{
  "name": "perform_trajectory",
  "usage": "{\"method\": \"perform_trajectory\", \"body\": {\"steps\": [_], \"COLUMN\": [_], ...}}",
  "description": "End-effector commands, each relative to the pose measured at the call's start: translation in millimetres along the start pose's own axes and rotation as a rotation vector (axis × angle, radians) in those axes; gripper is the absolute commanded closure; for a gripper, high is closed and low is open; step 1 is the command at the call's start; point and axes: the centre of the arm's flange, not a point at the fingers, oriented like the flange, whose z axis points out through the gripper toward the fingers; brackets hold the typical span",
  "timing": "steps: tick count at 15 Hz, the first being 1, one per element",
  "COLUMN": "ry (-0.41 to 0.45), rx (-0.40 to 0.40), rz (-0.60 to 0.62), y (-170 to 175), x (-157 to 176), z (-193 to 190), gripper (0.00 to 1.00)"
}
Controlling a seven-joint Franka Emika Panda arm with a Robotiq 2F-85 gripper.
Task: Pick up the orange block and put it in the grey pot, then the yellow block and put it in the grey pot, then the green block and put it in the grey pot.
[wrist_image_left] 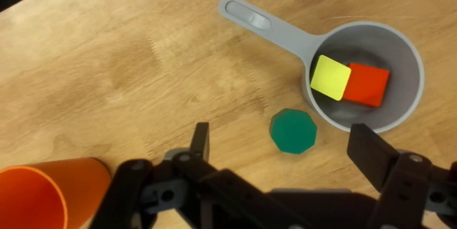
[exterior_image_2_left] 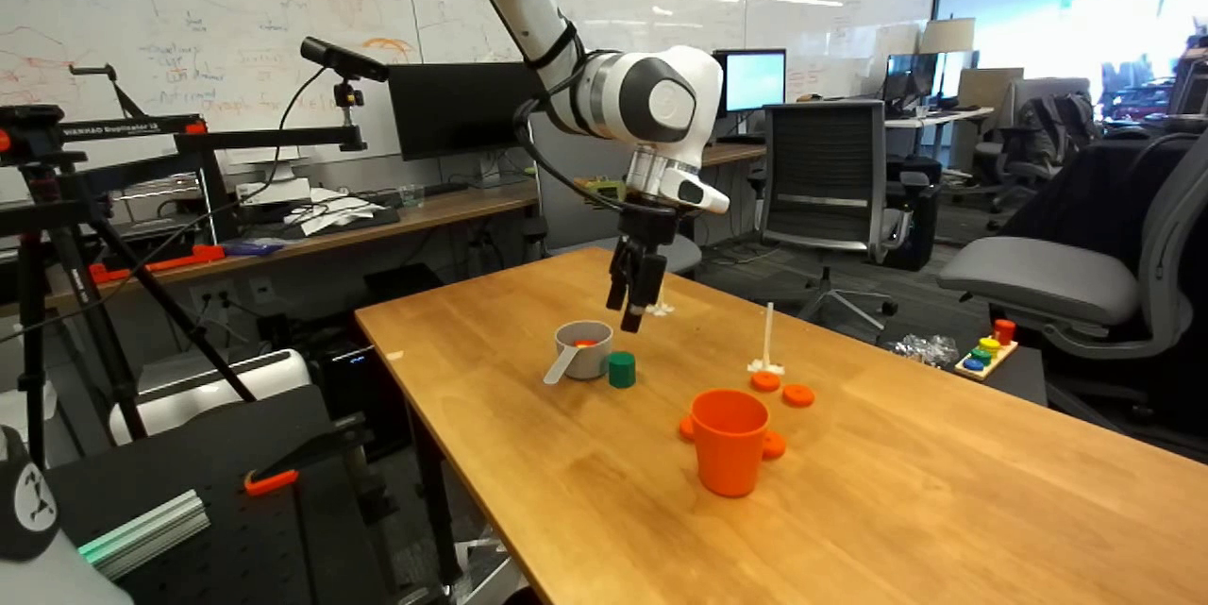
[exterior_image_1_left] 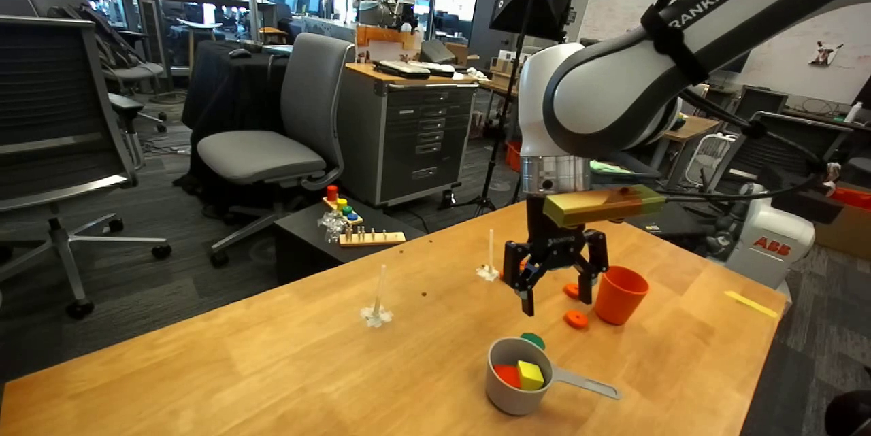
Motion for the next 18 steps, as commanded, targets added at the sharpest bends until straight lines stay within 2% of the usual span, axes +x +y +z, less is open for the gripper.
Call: {"method": "perform_trajectory", "body": {"steps": [1, 3, 5, 7, 12, 18], "ry": [0.002, 0.004, 0.068, 0.086, 0.141, 0.278], "rx": [0.001, 0.002, 0.119, 0.211, 0.388, 0.568], "rz": [0.003, 0.006, 0.107, 0.159, 0.356, 0.568], "y": [0, -1, -17, -32, -55, -62], "x": [-1, -3, 0, 1, -10, -16], "z": [-1, -2, 3, 11, 39, -21], "gripper": [0.0, 0.0, 0.0, 0.0, 0.0, 0.0]}}
